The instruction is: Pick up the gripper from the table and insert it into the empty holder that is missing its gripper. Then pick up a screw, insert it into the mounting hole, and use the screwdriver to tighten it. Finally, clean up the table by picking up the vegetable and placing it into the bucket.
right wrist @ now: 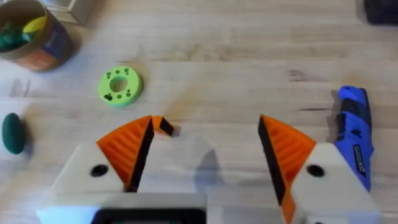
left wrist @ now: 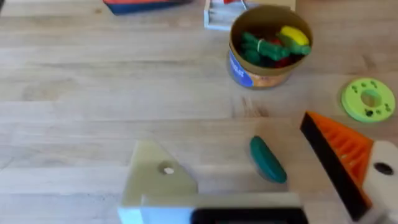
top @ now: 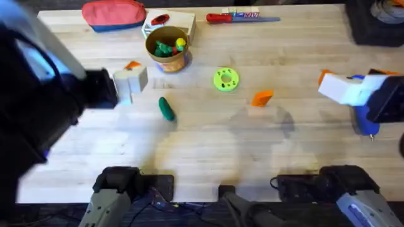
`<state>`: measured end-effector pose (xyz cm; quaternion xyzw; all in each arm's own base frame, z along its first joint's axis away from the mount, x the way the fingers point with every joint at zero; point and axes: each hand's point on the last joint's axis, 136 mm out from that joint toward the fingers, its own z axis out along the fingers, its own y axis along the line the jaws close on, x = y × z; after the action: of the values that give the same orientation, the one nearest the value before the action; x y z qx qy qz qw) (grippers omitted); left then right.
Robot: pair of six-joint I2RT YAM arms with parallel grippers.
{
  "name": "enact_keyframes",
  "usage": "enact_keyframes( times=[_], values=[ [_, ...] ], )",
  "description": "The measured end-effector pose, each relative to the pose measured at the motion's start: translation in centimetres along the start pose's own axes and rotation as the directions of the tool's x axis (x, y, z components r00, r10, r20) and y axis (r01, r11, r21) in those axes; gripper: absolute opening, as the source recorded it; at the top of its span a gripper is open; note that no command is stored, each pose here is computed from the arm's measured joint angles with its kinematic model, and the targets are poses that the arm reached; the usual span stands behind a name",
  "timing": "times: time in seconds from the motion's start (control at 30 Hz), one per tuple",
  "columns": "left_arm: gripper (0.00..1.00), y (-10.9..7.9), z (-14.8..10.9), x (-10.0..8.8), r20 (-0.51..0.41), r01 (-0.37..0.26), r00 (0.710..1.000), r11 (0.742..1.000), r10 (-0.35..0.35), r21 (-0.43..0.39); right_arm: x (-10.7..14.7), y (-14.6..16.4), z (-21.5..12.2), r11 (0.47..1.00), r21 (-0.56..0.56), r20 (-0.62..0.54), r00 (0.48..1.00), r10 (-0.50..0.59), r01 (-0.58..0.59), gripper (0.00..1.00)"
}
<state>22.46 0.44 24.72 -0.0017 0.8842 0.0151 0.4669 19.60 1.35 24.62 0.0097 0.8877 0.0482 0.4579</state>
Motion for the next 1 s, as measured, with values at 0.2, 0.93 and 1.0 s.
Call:
enact_keyframes(
  times=[0.2, 0.93, 1.0],
  values=[
    [0.986, -2.3, 1.6, -3.5, -0.082, 0.009, 0.997, 0.991, 0.002, 0.132, -1.6, 0.2, -0.1, 1.0, 0.002, -0.12, 0.993, 0.013, -0.013, 0.992],
    [0.066, -7.4, 9.3, 10.3, -0.559, 0.293, 0.817, 0.935, -0.137, 0.199, -1.5, 0.2, 0.4, 1.0, 0.001, -0.147, 0.989, -0.008, 0.009, 0.992],
    [0.12, -7.6, 9.3, 10.1, -0.553, 0.287, 0.823, 0.935, -0.129, 0.208, -1.4, 0.2, 0.4, 1.0, 0.001, -0.151, 0.989, -0.008, 0.009, 0.992]
  ],
)
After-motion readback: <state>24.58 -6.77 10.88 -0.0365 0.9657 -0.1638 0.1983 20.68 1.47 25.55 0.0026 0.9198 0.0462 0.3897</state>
